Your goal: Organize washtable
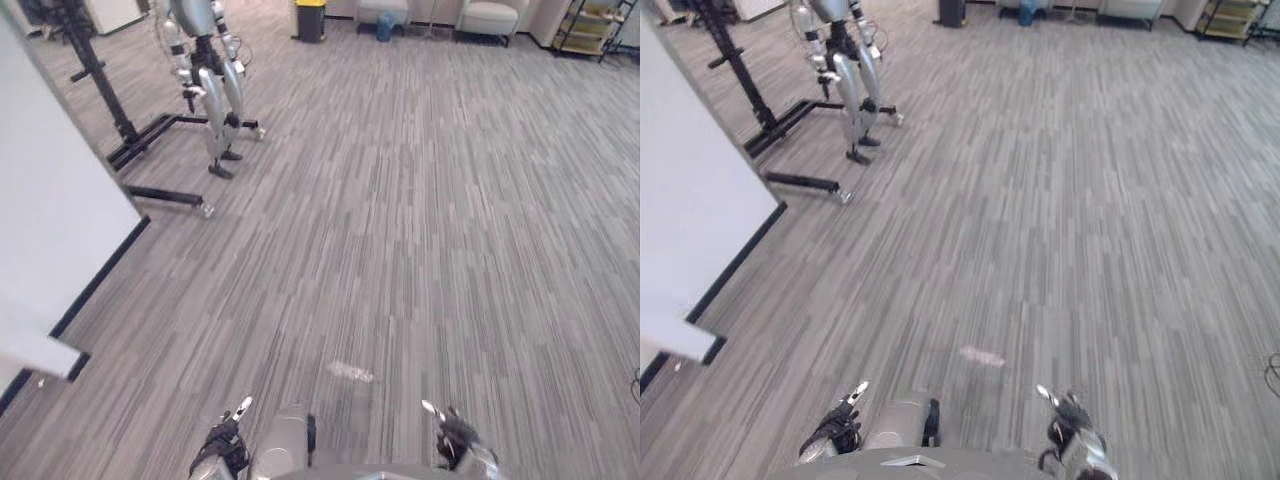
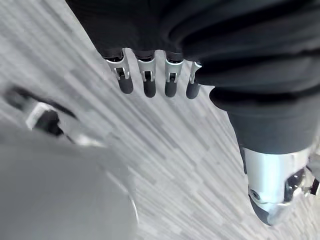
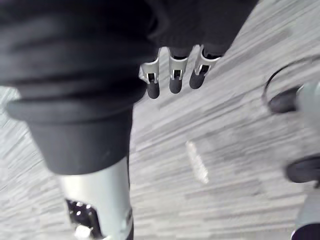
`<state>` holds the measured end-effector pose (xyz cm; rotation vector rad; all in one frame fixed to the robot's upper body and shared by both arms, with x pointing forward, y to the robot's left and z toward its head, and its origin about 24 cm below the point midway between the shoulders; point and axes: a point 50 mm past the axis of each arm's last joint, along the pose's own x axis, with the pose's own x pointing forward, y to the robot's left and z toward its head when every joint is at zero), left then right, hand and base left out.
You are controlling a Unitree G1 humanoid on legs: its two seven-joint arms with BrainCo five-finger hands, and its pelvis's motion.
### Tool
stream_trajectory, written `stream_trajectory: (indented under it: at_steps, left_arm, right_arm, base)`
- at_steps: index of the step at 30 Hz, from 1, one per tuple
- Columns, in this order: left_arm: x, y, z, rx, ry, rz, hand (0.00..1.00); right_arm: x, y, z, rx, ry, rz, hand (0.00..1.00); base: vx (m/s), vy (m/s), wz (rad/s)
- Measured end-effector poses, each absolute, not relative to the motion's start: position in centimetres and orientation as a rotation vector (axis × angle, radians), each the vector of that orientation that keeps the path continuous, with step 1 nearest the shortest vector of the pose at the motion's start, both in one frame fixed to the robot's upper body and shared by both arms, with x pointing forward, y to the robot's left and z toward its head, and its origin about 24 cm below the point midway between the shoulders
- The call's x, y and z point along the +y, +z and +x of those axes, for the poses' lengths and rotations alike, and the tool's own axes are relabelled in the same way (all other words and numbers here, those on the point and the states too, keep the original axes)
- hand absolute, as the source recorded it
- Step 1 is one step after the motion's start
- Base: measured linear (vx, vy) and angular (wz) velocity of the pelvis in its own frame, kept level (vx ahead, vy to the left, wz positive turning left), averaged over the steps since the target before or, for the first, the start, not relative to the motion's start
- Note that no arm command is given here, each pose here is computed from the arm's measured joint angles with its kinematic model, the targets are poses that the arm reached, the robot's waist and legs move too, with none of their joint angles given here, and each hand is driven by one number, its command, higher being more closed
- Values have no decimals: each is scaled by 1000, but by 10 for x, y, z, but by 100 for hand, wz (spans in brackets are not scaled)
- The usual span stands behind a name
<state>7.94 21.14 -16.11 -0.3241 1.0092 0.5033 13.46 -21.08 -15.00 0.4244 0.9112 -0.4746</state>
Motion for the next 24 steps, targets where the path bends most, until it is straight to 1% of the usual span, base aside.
stream_trajectory:
  at_steps: [2, 3, 4, 7, 9, 15, 17, 20, 24]
  left_arm:
    - [197, -171, 38, 1146, 511, -332, 0]
    - [193, -173, 24, 1191, 522, -339, 0]
    - [206, -174, 3, 1252, 572, -315, 0]
    - [214, -172, 13, 1239, 543, -272, 0]
    - [215, -171, 24, 1211, 512, -252, 0]
    - [214, -167, 58, 1120, 457, -233, 0]
    - [216, -167, 57, 1123, 465, -231, 0]
    - [221, -167, 47, 1135, 485, -221, 0]
    - [212, -171, 38, 1188, 466, -229, 0]
  right_arm:
    - [-215, -148, 135, 897, -451, 381, 0]
    - [-212, -150, 132, 912, -448, 386, 0]
    - [-205, -156, 115, 959, -447, 388, 0]
    - [-203, -162, 95, 1017, -457, 387, 0]
    - [-205, -165, 82, 1046, -469, 381, 0]
    - [-204, -166, 80, 1057, -464, 388, 0]
    - [-203, -167, 77, 1067, -464, 390, 0]
    - [-196, -170, 68, 1112, -461, 401, 0]
    - [-208, -170, 60, 1117, -504, 390, 0]
  base:
    - [-189, 327, -115]
    - [426, 246, -61]
    - [622, 93, -24]
    - [597, 46, 34]
    - [250, -6, 25]
    - [-61, -21, 33]
    - [-44, -82, 11]
    - [86, -297, -7]
    - [77, -196, 25]
